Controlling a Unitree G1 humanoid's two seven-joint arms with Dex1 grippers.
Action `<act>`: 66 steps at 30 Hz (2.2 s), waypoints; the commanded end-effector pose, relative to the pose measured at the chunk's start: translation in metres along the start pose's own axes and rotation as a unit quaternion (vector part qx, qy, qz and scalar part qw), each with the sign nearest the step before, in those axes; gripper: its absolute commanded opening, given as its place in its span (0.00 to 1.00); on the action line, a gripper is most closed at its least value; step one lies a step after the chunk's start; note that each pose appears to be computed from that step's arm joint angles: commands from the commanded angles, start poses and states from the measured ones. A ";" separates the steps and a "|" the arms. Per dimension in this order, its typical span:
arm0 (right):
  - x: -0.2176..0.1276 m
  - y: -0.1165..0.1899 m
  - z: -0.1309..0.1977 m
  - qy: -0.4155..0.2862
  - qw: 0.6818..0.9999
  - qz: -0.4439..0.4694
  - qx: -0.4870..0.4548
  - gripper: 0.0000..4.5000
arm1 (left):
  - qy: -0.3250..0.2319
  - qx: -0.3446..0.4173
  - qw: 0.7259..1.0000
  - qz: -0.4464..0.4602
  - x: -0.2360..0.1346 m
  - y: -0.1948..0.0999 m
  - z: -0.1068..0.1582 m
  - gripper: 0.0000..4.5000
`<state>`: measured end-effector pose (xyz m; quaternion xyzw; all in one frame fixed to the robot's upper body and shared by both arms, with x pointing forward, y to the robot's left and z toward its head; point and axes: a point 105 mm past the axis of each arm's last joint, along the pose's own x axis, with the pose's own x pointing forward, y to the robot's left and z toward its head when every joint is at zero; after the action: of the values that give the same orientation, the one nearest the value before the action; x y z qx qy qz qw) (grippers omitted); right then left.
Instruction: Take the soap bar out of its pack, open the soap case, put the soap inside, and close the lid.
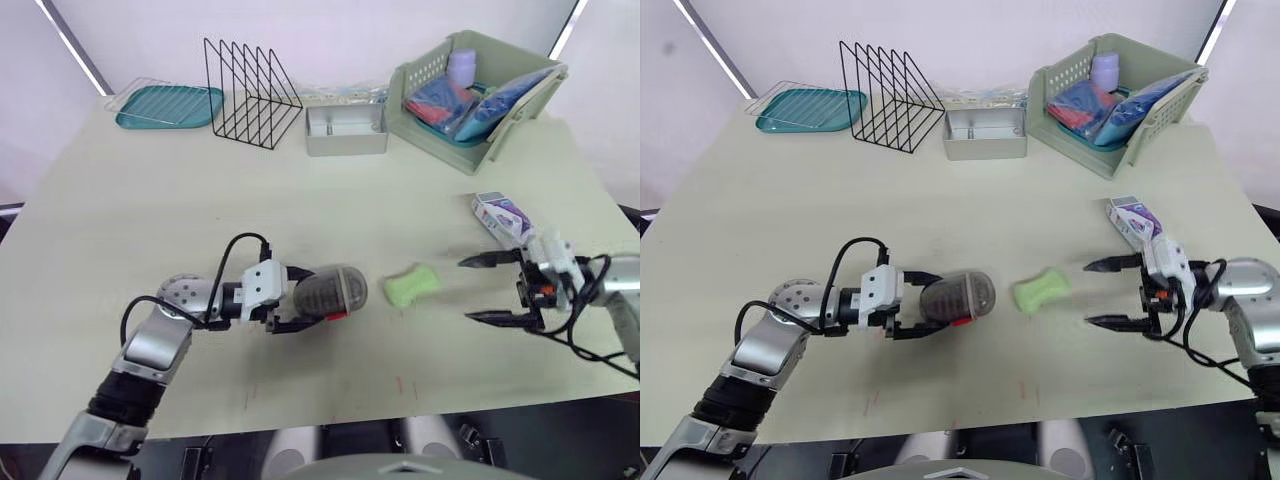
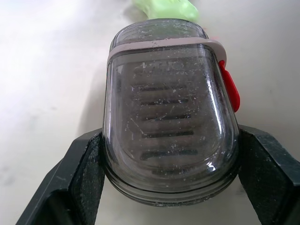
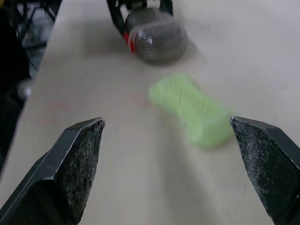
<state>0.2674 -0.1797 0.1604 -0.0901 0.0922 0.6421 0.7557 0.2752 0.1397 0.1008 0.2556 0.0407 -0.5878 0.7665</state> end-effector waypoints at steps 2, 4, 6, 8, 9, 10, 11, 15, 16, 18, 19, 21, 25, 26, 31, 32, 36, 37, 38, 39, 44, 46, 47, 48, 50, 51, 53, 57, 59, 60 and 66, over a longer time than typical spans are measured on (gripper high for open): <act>0.031 0.008 0.041 -0.011 0.988 0.028 0.152 1.00 | -0.059 0.070 0.995 0.028 -0.002 0.011 0.034 0.77; 0.041 0.010 0.044 0.007 0.978 0.030 0.206 1.00 | -0.076 0.084 0.993 0.035 0.001 0.011 0.044 0.77; 0.049 0.005 0.044 0.012 0.963 0.019 0.267 1.00 | -0.091 0.093 0.991 0.042 0.005 0.011 0.051 0.77; 0.058 0.000 0.045 0.008 0.949 0.015 0.315 1.00 | -0.103 0.106 0.988 0.047 0.009 0.010 0.058 0.77; 0.064 0.000 0.046 0.010 0.942 0.025 0.335 1.00 | -0.108 0.113 0.987 0.049 0.010 0.009 0.061 0.77; 0.069 0.001 0.047 0.014 0.935 0.035 0.354 1.00 | -0.110 0.120 0.985 0.049 0.011 0.008 0.063 0.77; 0.073 0.003 0.047 0.018 0.928 0.045 0.369 1.00 | -0.111 0.124 0.985 0.050 0.012 0.008 0.064 0.77; 0.080 0.002 0.051 0.015 0.914 0.063 0.400 1.00 | -0.114 0.135 0.983 0.052 0.013 0.006 0.066 0.77; 0.081 0.000 0.050 0.014 0.911 0.061 0.407 1.00 | -0.113 0.140 0.982 0.049 0.014 0.005 0.066 0.77; 0.084 -0.003 0.051 0.013 0.907 0.059 0.418 1.00 | -0.115 0.143 0.982 0.050 0.015 0.004 0.066 0.77; 0.086 -0.003 0.052 0.015 0.905 0.059 0.421 1.00 | -0.117 0.142 0.982 0.052 0.015 0.004 0.067 0.77; 0.088 -0.004 0.052 0.019 0.903 0.058 0.426 1.00 | -0.119 0.142 0.981 0.054 0.016 0.004 0.068 0.77; 0.092 -0.002 0.050 0.025 0.897 0.061 0.437 1.00 | -0.119 0.143 0.981 0.056 0.016 0.004 0.068 0.77; 0.093 -0.002 0.050 0.026 0.897 0.061 0.438 1.00 | -0.119 0.143 0.981 0.056 0.016 0.004 0.068 0.77; 0.095 -0.003 0.050 0.026 0.893 0.055 0.446 1.00 | -0.122 0.143 0.980 0.057 0.017 0.002 0.070 0.77; 0.095 -0.004 0.050 0.025 0.892 0.054 0.448 1.00 | -0.122 0.143 0.980 0.057 0.017 0.002 0.070 0.77; 0.096 -0.007 0.048 0.021 0.887 0.051 0.459 0.80 | -0.124 0.141 0.981 0.056 0.018 0.001 0.070 0.77; 0.096 -0.007 0.048 0.018 0.885 0.053 0.462 0.72 | -0.124 0.140 0.981 0.055 0.018 0.001 0.071 0.77; 0.097 -0.007 0.049 0.014 0.884 0.057 0.463 0.63 | -0.124 0.139 0.981 0.054 0.018 0.000 0.071 0.77; 0.097 -0.007 0.050 0.011 0.884 0.059 0.464 0.55 | -0.124 0.139 0.981 0.054 0.019 0.000 0.070 0.77; 0.094 -0.002 0.058 -0.018 0.879 0.097 0.466 0.42 | -0.121 0.136 0.982 0.050 0.019 -0.002 0.069 0.77; 0.091 0.001 0.061 -0.029 0.876 0.111 0.468 0.42 | -0.119 0.134 0.982 0.050 0.018 -0.002 0.068 0.77; 0.090 0.001 0.062 -0.034 0.875 0.118 0.469 0.42 | -0.119 0.133 0.983 0.050 0.018 -0.002 0.067 0.77; 0.089 0.002 0.063 -0.040 0.873 0.124 0.471 0.42 | -0.117 0.132 0.983 0.050 0.018 -0.002 0.066 0.77; 0.084 0.001 0.067 -0.058 0.866 0.137 0.477 0.42 | -0.113 0.130 0.984 0.049 0.017 -0.002 0.064 0.77; 0.082 0.001 0.067 -0.063 0.864 0.138 0.479 0.42 | -0.112 0.129 0.984 0.049 0.017 -0.003 0.063 0.77; 0.079 -0.001 0.065 -0.064 0.864 0.132 0.482 0.42 | -0.111 0.128 0.984 0.049 0.017 -0.003 0.062 0.77; 0.075 -0.004 0.061 -0.061 0.865 0.114 0.485 0.42 | -0.109 0.127 0.985 0.049 0.017 -0.004 0.061 0.77; 0.071 -0.007 0.060 -0.063 0.866 0.102 0.485 0.42 | -0.107 0.125 0.985 0.048 0.017 -0.004 0.060 0.77; 0.068 -0.009 0.059 -0.064 0.868 0.092 0.484 0.42 | -0.106 0.124 0.986 0.048 0.017 -0.004 0.059 0.77; 0.015 -0.035 0.025 -0.004 0.874 -0.096 0.477 0.42 | -0.095 0.110 0.988 0.046 0.015 -0.006 0.053 0.77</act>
<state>0.3020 -0.1557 0.1713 0.2878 0.3979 0.4506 0.7455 0.2628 0.1030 0.1310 0.2823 -0.0922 -0.5764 0.7613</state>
